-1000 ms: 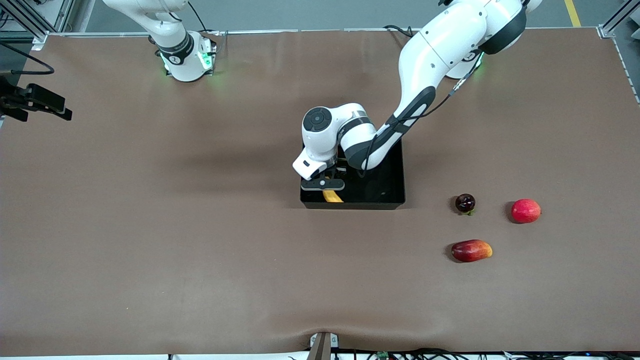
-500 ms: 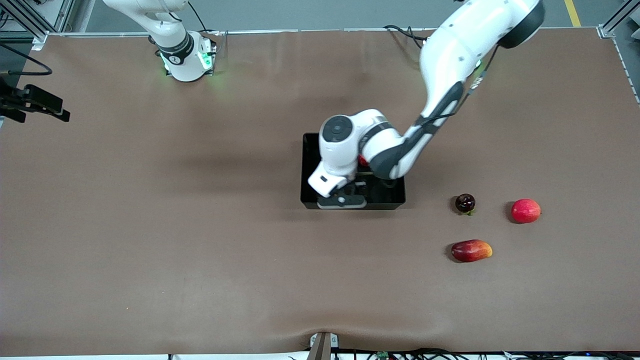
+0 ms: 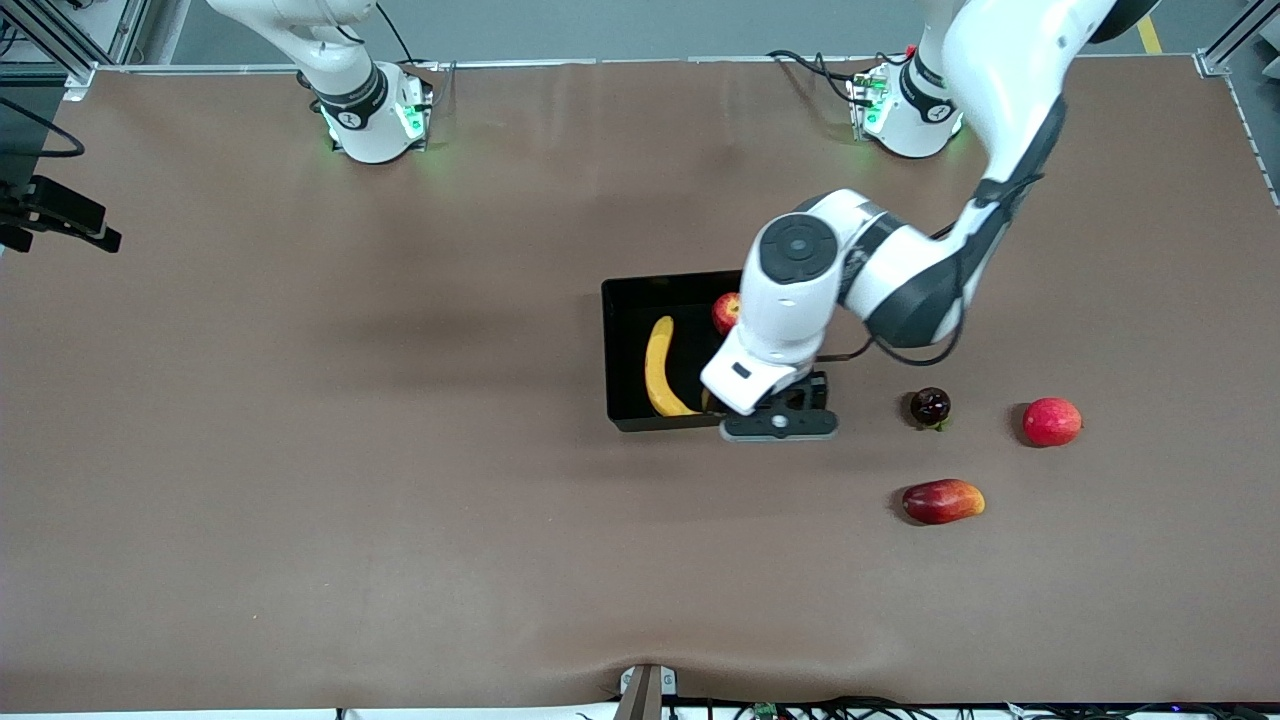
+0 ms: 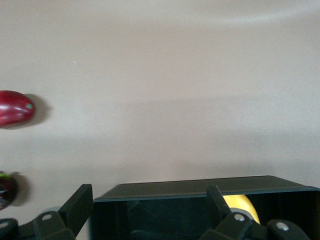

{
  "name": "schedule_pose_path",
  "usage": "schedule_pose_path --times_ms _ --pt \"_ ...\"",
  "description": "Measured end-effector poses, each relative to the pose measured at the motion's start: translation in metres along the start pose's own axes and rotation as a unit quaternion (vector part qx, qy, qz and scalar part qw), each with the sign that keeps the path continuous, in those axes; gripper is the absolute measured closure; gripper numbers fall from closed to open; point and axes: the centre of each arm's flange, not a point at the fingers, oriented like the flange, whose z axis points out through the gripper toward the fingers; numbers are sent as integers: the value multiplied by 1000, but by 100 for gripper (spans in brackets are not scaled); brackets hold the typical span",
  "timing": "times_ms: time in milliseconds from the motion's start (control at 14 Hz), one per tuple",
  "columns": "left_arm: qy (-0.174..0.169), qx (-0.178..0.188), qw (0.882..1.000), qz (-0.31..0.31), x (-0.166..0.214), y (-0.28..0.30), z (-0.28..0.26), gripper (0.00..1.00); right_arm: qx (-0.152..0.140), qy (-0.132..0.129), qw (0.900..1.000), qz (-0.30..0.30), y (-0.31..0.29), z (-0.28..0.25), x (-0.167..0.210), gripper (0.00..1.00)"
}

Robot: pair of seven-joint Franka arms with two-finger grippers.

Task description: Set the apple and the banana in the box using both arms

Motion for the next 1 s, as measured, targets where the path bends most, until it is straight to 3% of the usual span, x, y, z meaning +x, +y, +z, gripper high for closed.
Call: schedule_pose_path --times_ms 429,1000 --pt "-17 5 1000 20 35 -96 -48 0 0 -3 1000 -1 -1 1 0 0" --pt "-33 19 999 18 44 -178 -98 0 0 -4 1000 -2 -2 1 0 0"
